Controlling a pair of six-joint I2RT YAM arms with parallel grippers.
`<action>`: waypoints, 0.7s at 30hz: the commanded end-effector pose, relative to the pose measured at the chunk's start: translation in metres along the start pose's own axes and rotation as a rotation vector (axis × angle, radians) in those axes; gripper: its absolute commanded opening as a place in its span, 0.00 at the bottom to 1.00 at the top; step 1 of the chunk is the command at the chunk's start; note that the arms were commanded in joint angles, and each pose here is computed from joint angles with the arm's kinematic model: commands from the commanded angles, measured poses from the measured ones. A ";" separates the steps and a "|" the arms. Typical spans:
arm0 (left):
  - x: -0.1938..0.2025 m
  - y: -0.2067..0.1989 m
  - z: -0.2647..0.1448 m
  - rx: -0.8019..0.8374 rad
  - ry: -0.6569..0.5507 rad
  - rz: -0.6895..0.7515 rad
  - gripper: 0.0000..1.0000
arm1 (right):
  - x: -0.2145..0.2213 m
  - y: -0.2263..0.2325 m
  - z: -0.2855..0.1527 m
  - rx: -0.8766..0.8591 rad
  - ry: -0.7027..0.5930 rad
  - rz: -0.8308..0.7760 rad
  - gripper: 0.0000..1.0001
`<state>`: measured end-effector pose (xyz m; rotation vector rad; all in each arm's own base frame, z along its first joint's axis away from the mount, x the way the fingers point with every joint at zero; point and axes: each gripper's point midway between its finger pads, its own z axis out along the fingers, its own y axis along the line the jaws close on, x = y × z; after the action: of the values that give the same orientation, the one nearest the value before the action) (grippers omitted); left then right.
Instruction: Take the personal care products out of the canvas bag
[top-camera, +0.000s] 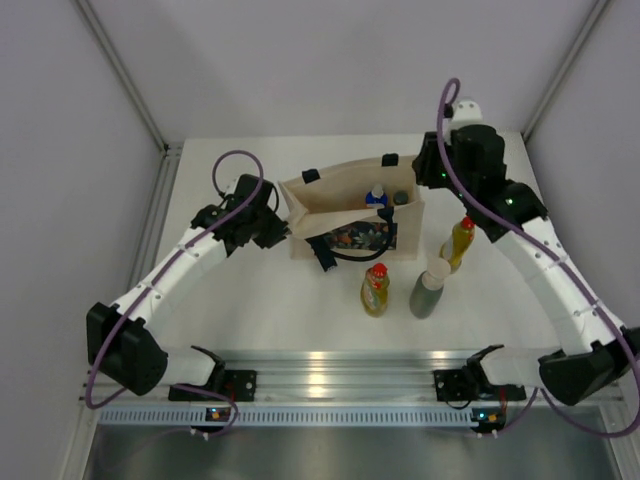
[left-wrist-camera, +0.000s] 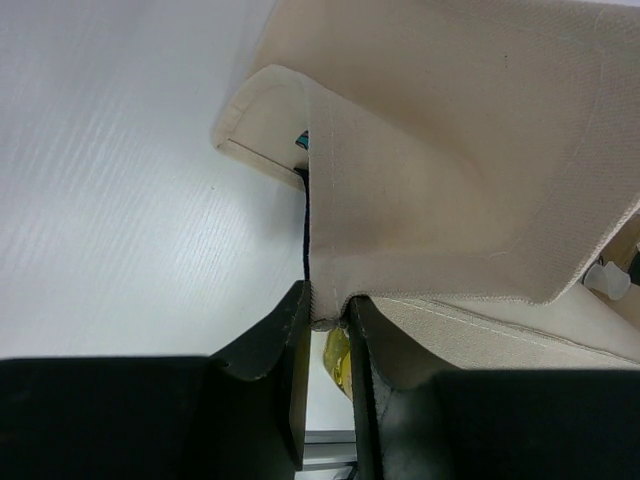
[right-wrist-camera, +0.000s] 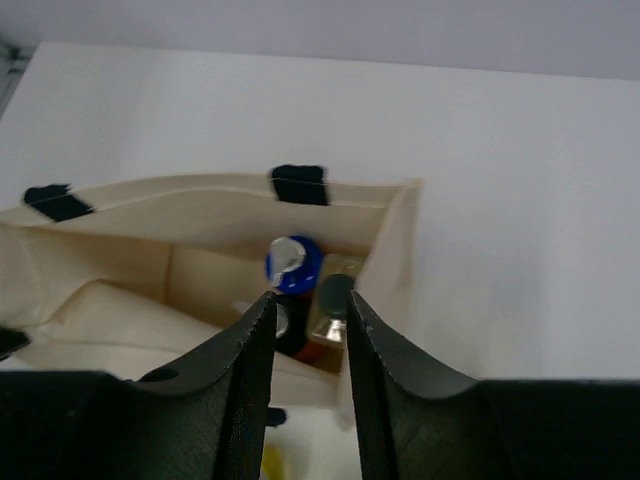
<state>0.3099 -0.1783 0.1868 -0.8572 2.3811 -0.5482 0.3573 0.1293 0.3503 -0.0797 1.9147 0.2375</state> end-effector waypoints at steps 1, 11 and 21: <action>-0.008 -0.008 -0.006 0.012 -0.037 0.030 0.00 | 0.022 0.069 0.006 -0.167 0.125 -0.014 0.32; 0.004 0.003 -0.001 -0.010 0.000 0.012 0.00 | 0.118 0.104 0.020 -0.193 0.359 -0.058 0.33; 0.008 0.003 -0.001 -0.006 0.019 0.001 0.00 | 0.133 0.085 0.034 -0.097 0.420 -0.133 0.38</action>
<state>0.3085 -0.1797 0.1857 -0.8500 2.3839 -0.5428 0.3210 0.2412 0.2231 -0.3607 2.2831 0.3380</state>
